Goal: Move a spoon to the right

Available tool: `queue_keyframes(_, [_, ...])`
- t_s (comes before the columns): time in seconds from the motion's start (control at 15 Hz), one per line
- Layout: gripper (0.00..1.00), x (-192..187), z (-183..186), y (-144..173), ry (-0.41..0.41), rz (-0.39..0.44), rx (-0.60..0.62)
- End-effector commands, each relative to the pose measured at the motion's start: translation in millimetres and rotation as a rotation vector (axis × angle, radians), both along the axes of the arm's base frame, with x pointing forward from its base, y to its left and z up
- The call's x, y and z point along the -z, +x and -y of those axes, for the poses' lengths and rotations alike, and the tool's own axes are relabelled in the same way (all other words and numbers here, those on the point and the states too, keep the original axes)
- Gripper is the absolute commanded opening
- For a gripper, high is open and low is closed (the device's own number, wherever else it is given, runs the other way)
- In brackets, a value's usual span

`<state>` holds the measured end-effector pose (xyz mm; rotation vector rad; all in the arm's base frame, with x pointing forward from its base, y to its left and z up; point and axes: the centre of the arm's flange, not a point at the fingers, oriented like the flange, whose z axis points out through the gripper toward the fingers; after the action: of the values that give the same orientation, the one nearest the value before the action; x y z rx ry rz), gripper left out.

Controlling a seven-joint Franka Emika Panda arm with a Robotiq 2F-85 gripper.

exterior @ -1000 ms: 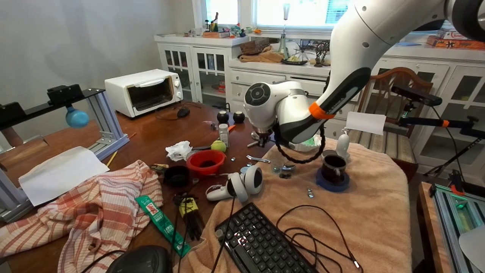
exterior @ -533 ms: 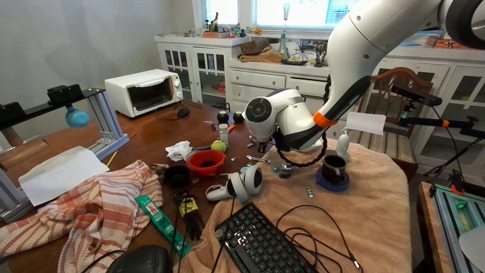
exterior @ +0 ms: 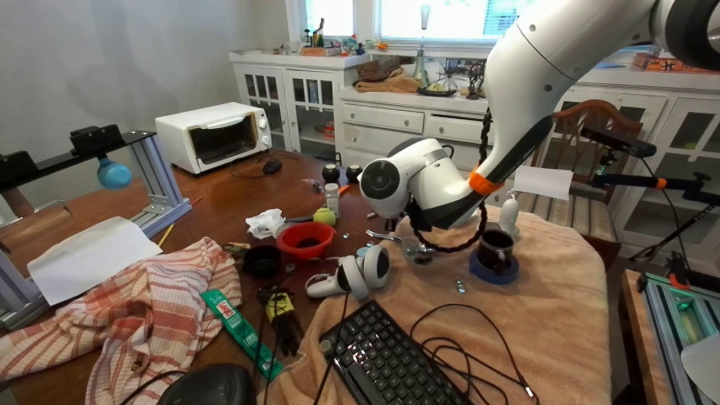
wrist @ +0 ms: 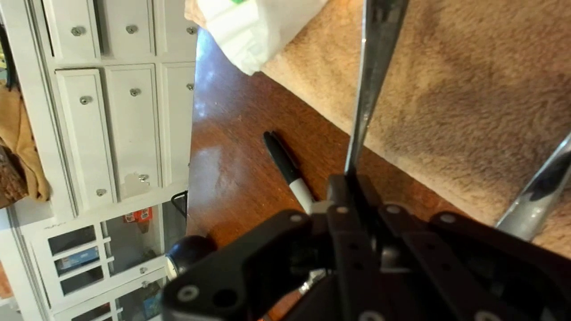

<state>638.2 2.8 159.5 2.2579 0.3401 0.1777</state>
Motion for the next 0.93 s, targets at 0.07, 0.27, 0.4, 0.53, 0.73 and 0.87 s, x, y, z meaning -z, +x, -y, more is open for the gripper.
queue_keyframes(0.07, [0.02, 13, -4, -3, 0.003, -0.028, 0.016])
queue_keyframes(0.27, [0.02, 19, -4, -4, 0.015, -0.040, 0.021])
queue_keyframes(0.4, [0.02, 21, -4, -5, 0.019, -0.048, 0.021])
queue_keyframes(0.53, [0.02, 22, -4, -6, 0.025, -0.049, 0.019])
queue_keyframes(0.73, [0.02, 21, -6, -7, 0.040, -0.052, 0.011])
queue_keyframes(0.87, [0.02, 20, -8, -9, 0.052, -0.056, -0.002])
